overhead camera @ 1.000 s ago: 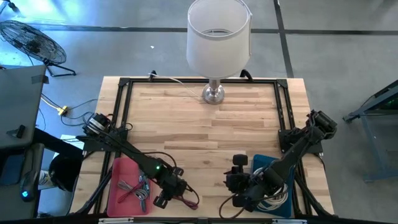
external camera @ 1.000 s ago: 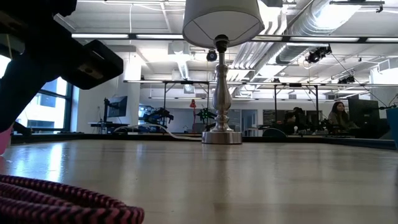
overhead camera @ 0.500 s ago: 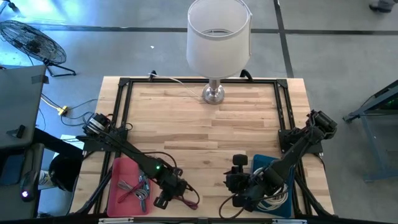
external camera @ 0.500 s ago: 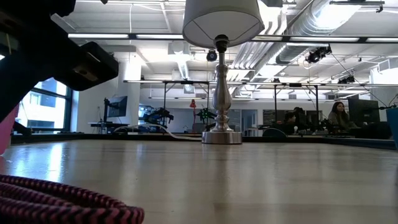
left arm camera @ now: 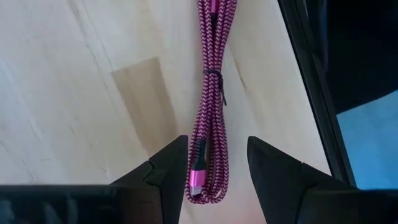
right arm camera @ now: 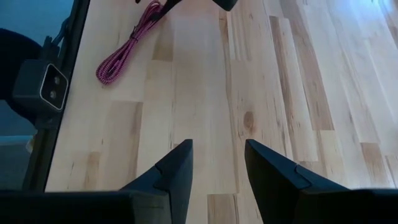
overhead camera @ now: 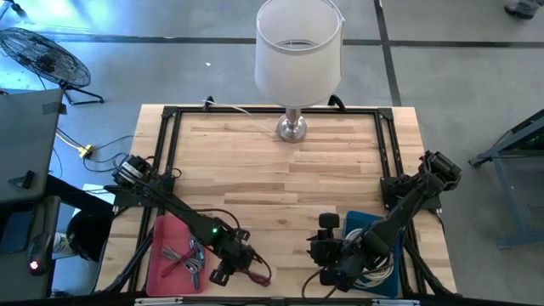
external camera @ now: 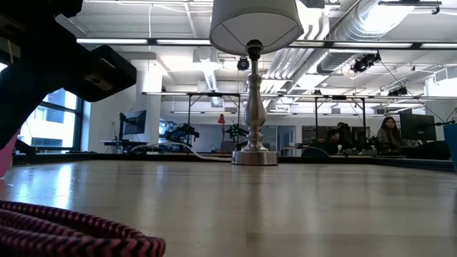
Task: Pick & Place USB Port
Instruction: Put the bottom red USB cable into the pink bin
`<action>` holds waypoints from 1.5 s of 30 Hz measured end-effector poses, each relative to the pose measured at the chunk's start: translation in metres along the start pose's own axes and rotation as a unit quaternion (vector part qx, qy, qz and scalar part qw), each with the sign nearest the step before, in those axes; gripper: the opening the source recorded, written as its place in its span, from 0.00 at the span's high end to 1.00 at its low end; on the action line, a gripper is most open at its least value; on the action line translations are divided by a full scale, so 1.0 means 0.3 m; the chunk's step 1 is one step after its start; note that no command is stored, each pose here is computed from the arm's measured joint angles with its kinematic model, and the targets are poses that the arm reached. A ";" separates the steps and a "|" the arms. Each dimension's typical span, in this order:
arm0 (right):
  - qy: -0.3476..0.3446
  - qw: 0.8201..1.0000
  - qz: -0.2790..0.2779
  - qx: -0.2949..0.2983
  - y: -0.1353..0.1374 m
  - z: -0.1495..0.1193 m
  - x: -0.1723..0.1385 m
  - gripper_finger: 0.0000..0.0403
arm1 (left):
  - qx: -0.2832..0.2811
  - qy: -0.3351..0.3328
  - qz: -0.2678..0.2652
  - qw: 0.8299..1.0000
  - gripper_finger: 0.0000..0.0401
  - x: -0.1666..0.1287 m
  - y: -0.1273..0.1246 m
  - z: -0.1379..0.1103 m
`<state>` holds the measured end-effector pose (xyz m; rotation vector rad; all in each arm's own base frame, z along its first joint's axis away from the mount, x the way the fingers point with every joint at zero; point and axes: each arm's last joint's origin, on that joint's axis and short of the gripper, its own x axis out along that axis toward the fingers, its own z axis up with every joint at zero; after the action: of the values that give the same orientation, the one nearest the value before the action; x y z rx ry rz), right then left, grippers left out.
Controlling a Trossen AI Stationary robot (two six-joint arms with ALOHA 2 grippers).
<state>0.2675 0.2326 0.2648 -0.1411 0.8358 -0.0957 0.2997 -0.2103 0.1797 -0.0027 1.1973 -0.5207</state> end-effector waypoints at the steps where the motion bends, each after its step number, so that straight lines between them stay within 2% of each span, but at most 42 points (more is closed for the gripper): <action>1: -0.001 1.000 0.001 0.000 0.001 0.000 -0.001 0.66 | 0.000 0.000 0.002 1.000 0.59 0.000 0.000 0.000; 6: -0.005 1.000 0.005 0.003 0.006 0.001 -0.003 0.66 | -0.012 0.008 0.007 1.000 0.59 0.026 0.007 -0.005; 12: -0.012 1.000 0.013 0.003 0.020 -0.001 -0.011 0.66 | -0.016 0.014 -0.022 1.000 0.59 0.069 0.002 -0.004; 23: -0.020 1.000 0.018 0.002 0.034 -0.004 -0.021 0.66 | 0.000 0.004 -0.010 1.000 0.60 0.073 0.006 -0.002; 32: -0.024 0.999 0.021 0.006 0.036 -0.001 -0.021 0.66 | -0.012 -0.010 -0.028 0.999 0.77 0.096 0.013 -0.019; 37: -0.027 0.999 0.024 0.008 0.039 0.000 -0.022 0.66 | -0.009 -0.013 -0.025 1.000 0.96 0.098 0.014 -0.021; 45: -0.027 0.999 0.024 0.007 0.039 0.000 -0.022 0.66 | 0.002 -0.004 -0.016 1.000 0.99 0.079 -0.010 -0.005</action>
<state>0.2634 0.2451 0.2678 -0.1096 0.7844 -0.0527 0.3035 -0.2216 0.1590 -0.0201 1.1905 -0.5501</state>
